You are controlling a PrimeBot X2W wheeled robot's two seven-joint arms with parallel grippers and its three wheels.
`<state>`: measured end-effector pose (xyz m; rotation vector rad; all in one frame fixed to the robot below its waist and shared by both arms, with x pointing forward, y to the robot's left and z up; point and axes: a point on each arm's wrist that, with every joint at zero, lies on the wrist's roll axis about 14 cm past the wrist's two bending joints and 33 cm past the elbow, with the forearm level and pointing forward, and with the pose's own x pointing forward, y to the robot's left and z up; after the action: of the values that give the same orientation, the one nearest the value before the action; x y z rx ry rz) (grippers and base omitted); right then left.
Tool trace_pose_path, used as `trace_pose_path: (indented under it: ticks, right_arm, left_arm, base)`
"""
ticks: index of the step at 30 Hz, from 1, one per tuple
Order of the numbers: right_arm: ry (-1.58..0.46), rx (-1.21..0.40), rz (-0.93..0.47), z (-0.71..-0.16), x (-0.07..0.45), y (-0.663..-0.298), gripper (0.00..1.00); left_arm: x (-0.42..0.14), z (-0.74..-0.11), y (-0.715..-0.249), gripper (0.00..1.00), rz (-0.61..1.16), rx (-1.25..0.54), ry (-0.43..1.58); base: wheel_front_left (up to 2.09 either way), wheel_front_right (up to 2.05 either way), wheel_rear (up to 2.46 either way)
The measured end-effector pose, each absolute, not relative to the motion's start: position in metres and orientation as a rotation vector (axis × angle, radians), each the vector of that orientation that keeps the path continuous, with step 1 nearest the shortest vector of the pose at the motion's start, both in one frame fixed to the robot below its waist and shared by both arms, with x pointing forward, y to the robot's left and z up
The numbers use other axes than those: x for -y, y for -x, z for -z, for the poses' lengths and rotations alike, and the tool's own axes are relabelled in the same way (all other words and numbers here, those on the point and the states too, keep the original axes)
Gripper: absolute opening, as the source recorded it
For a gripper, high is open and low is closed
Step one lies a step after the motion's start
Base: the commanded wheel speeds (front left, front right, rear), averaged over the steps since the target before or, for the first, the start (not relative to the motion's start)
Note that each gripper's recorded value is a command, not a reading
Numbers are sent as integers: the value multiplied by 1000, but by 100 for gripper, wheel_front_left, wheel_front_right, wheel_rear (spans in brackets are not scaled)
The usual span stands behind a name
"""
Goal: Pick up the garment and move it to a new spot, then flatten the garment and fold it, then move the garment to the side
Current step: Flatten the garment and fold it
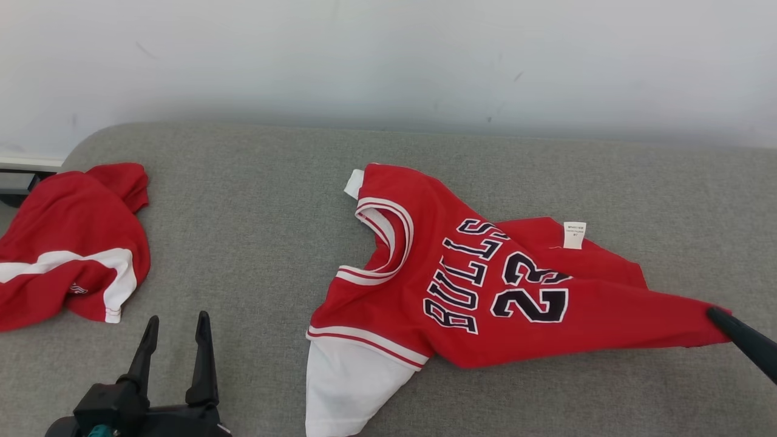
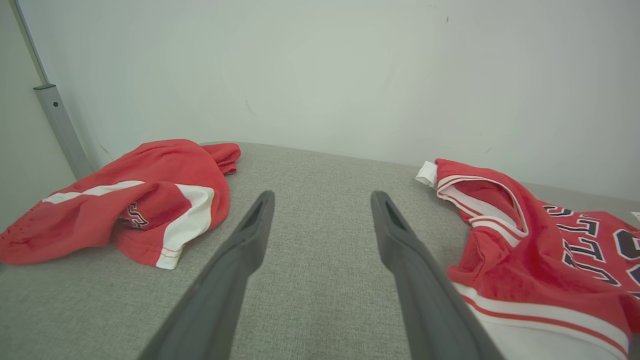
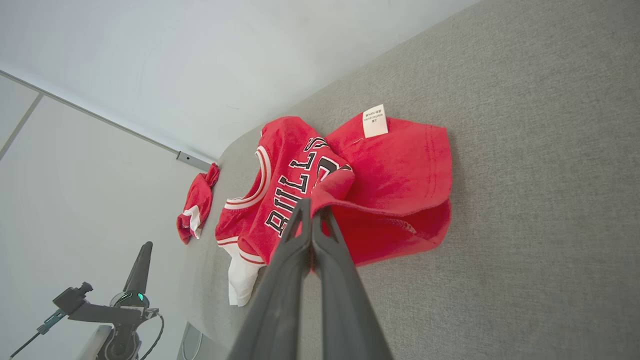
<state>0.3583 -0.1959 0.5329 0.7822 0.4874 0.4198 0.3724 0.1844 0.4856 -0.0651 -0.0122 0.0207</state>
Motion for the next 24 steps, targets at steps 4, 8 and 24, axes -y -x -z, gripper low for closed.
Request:
trace_pose_path:
  ticks: [4, 8, 24]
  right_arm:
    - [-695, -450, -372, -523, 213, -372, 0]
    - [-588, -399, -365, -520, 218, -399, 0]
    - [-165, -416, -424, -490, 154, -511, 0]
  left_arm:
    - [-183, -485, -372, 100, -18, 11, 65]
    - [-185, -485, -371, 100, -23, 10, 67]
    - [-202, -479, -367, 100, -71, -10, 64]
  base:
    - [0, 0, 0]
    - [0, 0, 0]
    - [0, 0, 0]
